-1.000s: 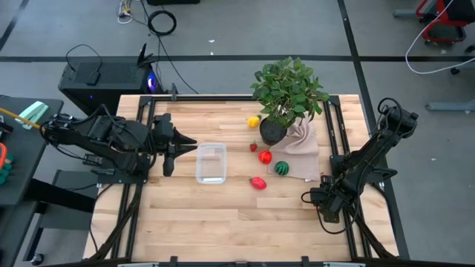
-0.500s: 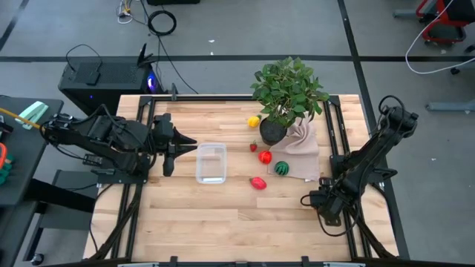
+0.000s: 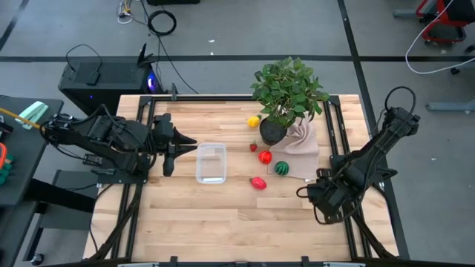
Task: Pick and placing Produce into tupperware
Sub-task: Put the orange into the transparent bin
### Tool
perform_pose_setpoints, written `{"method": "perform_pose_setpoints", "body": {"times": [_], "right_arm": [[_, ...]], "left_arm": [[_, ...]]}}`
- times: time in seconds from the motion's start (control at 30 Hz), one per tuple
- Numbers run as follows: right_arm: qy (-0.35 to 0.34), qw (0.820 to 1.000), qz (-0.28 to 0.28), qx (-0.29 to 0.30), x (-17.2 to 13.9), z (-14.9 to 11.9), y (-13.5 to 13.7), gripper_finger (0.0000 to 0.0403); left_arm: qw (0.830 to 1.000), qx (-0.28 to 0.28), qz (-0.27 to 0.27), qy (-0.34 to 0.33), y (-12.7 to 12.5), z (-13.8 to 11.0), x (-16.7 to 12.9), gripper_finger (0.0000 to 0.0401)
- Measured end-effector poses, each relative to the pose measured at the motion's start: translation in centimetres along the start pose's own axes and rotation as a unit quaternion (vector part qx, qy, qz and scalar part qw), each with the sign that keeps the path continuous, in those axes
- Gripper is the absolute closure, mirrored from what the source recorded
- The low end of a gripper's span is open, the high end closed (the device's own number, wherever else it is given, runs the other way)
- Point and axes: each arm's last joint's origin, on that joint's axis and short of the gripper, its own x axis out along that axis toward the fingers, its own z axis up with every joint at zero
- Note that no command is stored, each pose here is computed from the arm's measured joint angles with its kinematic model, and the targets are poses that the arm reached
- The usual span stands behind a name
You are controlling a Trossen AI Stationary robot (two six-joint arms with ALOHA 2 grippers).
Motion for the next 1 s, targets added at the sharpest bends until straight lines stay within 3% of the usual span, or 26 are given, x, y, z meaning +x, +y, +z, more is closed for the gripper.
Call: {"method": "perform_pose_setpoints", "body": {"times": [0.23,0.47,0.7,1.0], "right_arm": [[-0.033,0.999,0.004,-0.003,-3.8,1.9,-1.0,0.0142],[-0.065,0.996,0.01,-0.059,-6.0,5.0,-0.6,0.0142],[-0.081,0.99,-0.001,-0.111,-6.8,9.3,0.1,0.0142],[-0.099,0.986,-0.021,-0.129,-6.6,14.8,-1.5,0.0142]], "left_arm": [[1.0,0.0,0.0,0.0,0.0,0.0,0.0,0.031],[1.0,0.001,0.001,0.006,0.0,-0.1,0.0,0.0314],[1.0,0.001,0.003,0.01,0.1,-0.2,0.0,0.0313],[1.0,0.004,0.006,0.02,0.1,-0.4,0.0,0.0305]]}}
